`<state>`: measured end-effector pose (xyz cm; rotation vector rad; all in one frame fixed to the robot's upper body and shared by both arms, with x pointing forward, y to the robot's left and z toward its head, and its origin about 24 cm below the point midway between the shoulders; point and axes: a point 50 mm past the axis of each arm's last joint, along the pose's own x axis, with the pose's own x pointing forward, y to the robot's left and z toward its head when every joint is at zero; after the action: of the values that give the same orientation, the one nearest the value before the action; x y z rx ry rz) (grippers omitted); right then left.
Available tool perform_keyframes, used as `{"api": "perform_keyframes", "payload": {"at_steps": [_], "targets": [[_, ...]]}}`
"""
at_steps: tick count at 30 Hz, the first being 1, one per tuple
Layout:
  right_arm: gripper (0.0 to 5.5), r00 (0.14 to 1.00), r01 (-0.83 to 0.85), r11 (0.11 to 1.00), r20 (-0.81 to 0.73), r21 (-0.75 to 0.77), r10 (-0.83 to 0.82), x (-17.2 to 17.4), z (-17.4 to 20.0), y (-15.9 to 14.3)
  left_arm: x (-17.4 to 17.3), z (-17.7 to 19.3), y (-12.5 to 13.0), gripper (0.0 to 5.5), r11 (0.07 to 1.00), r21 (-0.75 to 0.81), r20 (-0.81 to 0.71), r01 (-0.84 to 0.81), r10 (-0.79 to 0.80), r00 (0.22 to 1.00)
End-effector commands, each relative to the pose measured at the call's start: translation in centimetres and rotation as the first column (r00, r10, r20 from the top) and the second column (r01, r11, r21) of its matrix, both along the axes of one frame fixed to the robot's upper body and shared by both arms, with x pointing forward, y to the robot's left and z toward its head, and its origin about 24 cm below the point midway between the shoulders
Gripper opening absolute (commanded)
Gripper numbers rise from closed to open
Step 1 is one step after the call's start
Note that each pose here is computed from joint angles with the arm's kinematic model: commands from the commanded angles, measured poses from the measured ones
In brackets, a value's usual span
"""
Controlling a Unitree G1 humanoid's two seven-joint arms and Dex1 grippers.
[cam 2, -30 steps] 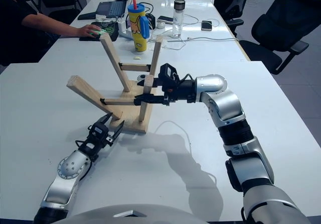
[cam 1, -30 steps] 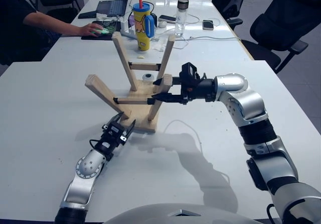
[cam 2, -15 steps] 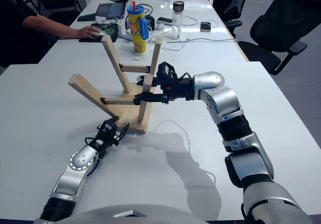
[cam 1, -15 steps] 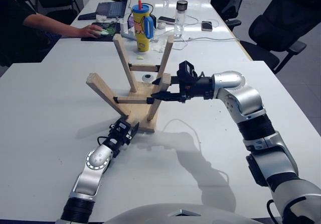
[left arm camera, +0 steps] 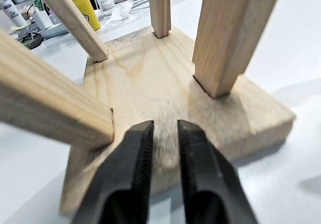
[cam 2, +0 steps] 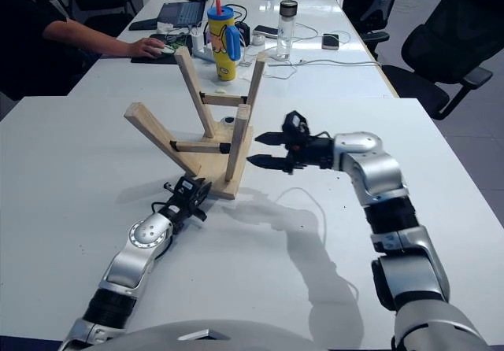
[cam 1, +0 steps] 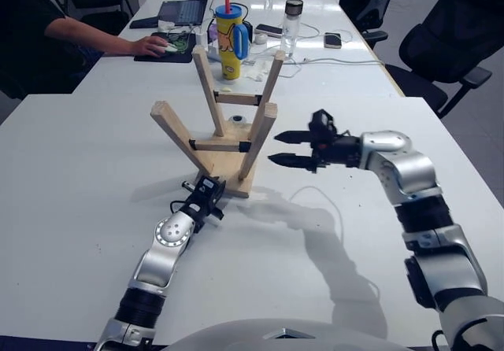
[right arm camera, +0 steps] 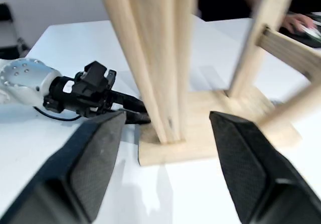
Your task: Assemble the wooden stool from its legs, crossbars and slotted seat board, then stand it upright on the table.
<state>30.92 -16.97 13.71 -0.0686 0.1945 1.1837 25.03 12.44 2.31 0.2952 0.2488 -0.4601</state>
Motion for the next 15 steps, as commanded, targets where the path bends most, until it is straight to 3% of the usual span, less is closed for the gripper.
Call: {"api": "perform_keyframes", "payload": {"at_steps": [1,5,12,13,14,15], "targets": [[2.53,0.986,0.082,0.916,0.102,0.393,-0.132,-0.4,6.3,0.1,-2.2,-5.4,1.1,0.20,0.992,0.113,-0.301,-0.052,0.084,0.950],[1.86,0.969,-0.047,0.747,0.211,0.664,-0.127,-1.3,13.5,3.1,-2.1,-5.6,1.5,0.00,0.990,0.128,-0.309,-0.056,0.093,0.947],[0.84,0.928,-0.113,0.666,0.318,0.738,-0.195,-2.6,18.7,6.2,-1.9,-5.9,2.0,0.00,0.988,0.148,-0.311,-0.045,0.090,0.946],[0.58,0.938,-0.079,0.671,0.283,0.737,-0.200,-2.3,18.2,6.9,-1.8,-6.0,2.0,0.00,0.988,0.149,-0.314,-0.047,0.092,0.945],[0.46,0.960,0.068,0.737,0.156,0.673,-0.231,-0.9,15.2,8.3,-1.8,-6.0,2.0,0.00,0.988,0.148,-0.315,-0.049,0.094,0.944],[0.26,0.966,0.252,0.854,-0.060,0.456,-0.253,0.0,8.4,9.9,-1.8,-6.1,2.0,0.00,0.988,0.144,-0.315,-0.052,0.096,0.944]]}}
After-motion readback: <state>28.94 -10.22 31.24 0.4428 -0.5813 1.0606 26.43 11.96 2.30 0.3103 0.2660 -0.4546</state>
